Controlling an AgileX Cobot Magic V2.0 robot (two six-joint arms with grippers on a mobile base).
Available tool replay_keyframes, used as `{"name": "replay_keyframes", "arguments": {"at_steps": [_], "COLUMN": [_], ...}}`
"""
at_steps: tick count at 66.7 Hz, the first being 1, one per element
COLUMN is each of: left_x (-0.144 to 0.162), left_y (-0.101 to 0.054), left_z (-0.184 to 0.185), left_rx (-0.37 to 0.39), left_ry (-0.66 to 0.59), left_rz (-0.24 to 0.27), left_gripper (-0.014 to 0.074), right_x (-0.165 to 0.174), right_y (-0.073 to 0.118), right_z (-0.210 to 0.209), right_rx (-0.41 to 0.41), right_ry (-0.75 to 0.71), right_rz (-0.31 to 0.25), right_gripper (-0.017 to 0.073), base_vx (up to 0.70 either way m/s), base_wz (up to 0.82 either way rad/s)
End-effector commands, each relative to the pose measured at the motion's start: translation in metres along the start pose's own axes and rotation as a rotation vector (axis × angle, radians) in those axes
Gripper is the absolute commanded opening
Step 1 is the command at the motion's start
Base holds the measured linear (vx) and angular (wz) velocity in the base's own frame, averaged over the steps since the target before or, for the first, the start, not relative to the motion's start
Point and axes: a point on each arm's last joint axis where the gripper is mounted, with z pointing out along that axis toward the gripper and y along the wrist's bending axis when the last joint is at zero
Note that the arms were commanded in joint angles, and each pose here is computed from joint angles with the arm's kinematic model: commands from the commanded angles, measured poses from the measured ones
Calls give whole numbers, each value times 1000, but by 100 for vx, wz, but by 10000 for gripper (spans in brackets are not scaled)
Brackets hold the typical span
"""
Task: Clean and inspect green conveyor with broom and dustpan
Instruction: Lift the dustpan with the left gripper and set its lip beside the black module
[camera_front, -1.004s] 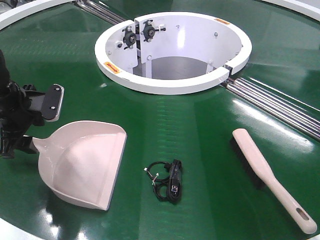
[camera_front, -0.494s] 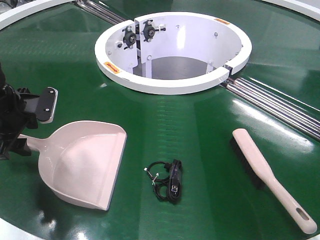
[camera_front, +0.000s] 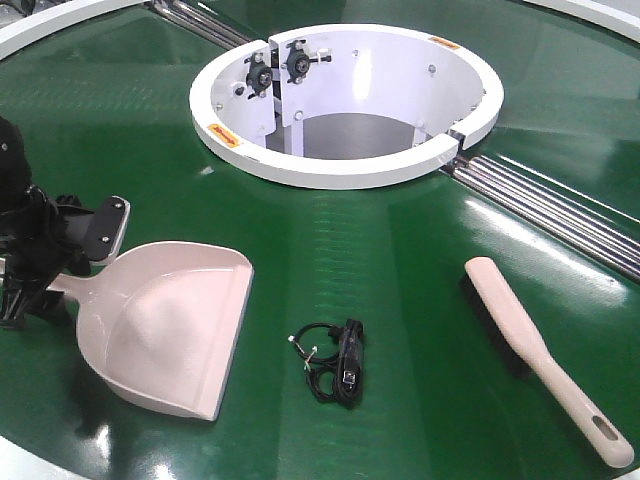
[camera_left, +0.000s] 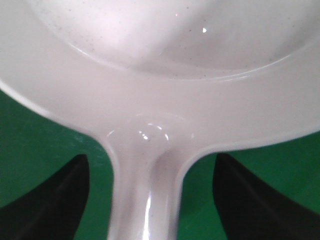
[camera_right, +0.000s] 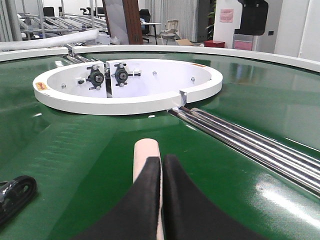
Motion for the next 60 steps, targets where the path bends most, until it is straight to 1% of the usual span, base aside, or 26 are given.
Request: {"name": "replay_keyframes", "arguments": {"at_steps": [1,9,15,23,27,32,39,44,48,60], "left_x": [0,0,1,1,1,-2,-9,-18,-26,-44], "left_y": [2,1,0,-3,-5,-8,-9,-10,-10,-12], "left_z": [-18,-18,-22,-34,-41,-50,-61,-68,-69,-68], "left_rx": [-45,-41,-42,-68,-86,-116,-161,-191,-195,-178], "left_ry": [-3,-2,13,10,9,-8,-64,-108,-119,-127], "left_rz": [3,3,9,9,4,-3,-25,-26,-10,43], "left_gripper": [429,309,193,48,-9,-8,-8,-8,-8,-8], "right_x": [0,0,0,0,0,0,0,0,0,0], "right_y": [0,0,0,0,0,0,0,0,0,0], "right_z": [0,0,0,0,0,0,0,0,0,0], "right_rx": [8,8,8,8,8,8,8,8,8,8], "right_ry": [-65,-65,-65,-65,-65,-65,-65,-65,-65,-65], "right_rz": [-10,-10,-10,-10,-10,-10,-10,-10,-10,-10], "right_gripper": [-9,-9,-9,-9,-9,-9,-9,-9,-9,-9], "base_vx": [0,0,0,0,0,0,0,0,0,0], "base_wz": [0,0,0,0,0,0,0,0,0,0]}}
